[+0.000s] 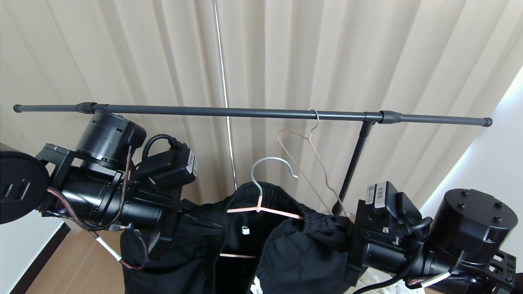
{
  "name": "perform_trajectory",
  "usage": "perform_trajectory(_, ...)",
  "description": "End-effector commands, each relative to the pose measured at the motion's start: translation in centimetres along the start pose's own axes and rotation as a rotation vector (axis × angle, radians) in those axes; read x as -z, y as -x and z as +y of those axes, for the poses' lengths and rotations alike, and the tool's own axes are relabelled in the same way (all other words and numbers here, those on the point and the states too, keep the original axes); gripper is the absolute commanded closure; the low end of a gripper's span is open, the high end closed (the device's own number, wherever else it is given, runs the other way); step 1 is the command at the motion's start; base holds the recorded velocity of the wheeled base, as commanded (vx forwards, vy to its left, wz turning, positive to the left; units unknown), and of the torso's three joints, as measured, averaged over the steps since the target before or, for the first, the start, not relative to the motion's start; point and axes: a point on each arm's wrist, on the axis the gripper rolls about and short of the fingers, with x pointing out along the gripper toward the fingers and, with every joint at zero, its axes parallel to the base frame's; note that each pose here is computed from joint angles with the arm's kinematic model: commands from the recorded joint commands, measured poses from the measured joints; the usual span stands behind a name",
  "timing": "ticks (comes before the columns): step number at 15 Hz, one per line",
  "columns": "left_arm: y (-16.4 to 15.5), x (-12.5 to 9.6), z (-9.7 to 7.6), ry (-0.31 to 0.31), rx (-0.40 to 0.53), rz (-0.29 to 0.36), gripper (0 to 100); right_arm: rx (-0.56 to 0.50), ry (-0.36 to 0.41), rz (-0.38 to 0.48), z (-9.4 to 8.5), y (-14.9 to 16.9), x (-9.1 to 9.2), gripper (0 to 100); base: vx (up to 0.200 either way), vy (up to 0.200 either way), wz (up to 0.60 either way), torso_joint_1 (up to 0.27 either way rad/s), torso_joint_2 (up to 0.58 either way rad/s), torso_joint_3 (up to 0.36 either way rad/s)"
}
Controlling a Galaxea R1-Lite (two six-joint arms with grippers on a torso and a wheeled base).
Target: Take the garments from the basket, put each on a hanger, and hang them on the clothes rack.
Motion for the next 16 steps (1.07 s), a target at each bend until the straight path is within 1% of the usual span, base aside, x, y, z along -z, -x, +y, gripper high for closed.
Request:
perform_trajectory(1,0.5,-0.1,0.0,-0.004,-0.017,-0.007,100,-0.002,0.0,0.002,0.0,0.1,0.0,0,0.0,0.0,0.0,0.0,0.0,0.0)
perform_trajectory(2,0.5,-0.1,0.0,-0.004,-0.017,-0.007,100,-0.002,0.0,0.002,0.0,0.1,0.0,0,0.0,0.0,0.0,0.0,0.0,0.0)
perform_trajectory(3,1.5,-0.3,-0.1,-0.011,-0.047,-0.02,100,-0.002,-0.002,0.003,0.1,0.4,0.0,0,0.0,0.0,0.0,0.0,0.0,0.0)
perform_trajectory(4,2.1,-0.4,-0.2,-0.013,-0.068,-0.026,100,0.001,0.001,-0.007,0.0,0.7,-0.3,0,0.0,0.0,0.0,0.0,0.0,0.0)
perform_trajectory(6,2.9,-0.3,-0.3,-0.012,-0.095,-0.032,100,-0.009,0.002,-0.019,-0.5,1.5,-0.5,0,0.0,0.0,0.0,0.0,0.0,0.0)
perform_trajectory(8,3.8,-0.2,-0.8,-0.001,-0.121,-0.039,100,-0.069,0.002,-0.033,-1.1,2.5,-0.6,0,0.0,0.0,0.0,0.0,0.0,0.0)
perform_trajectory(9,4.2,-0.2,-1.0,-0.003,-0.13,-0.043,100,-0.076,-0.003,-0.031,-1.5,2.7,-0.5,0,0.0,0.0,0.0,0.0,0.0,0.0)
perform_trajectory(11,4.8,-0.2,-1.3,-0.004,-0.148,-0.049,100,-0.09,-0.016,-0.029,-1.6,2.7,-0.4,0,0.0,0.0,0.0,0.0,0.0,0.0)
perform_trajectory(12,5.3,-0.4,-1.7,0.002,-0.162,-0.059,100,-0.101,-0.051,-0.037,-2.0,2.8,-0.5,0,0.0,0.0,0.0,0.0,0.0,0.0)
perform_trajectory(14,5.8,-0.3,-2.3,0.007,-0.175,-0.064,100,-0.085,-0.129,-0.042,-3.3,2.9,-0.4,0,0.0,0.0,0.0,0.0,0.0,0.0)
perform_trajectory(16,6.1,-0.2,-2.6,0.006,-0.182,-0.067,100,-0.067,-0.144,-0.031,-4.0,2.8,0.0,0,0.0,0.0,0.0,0.0,0.0,0.0)
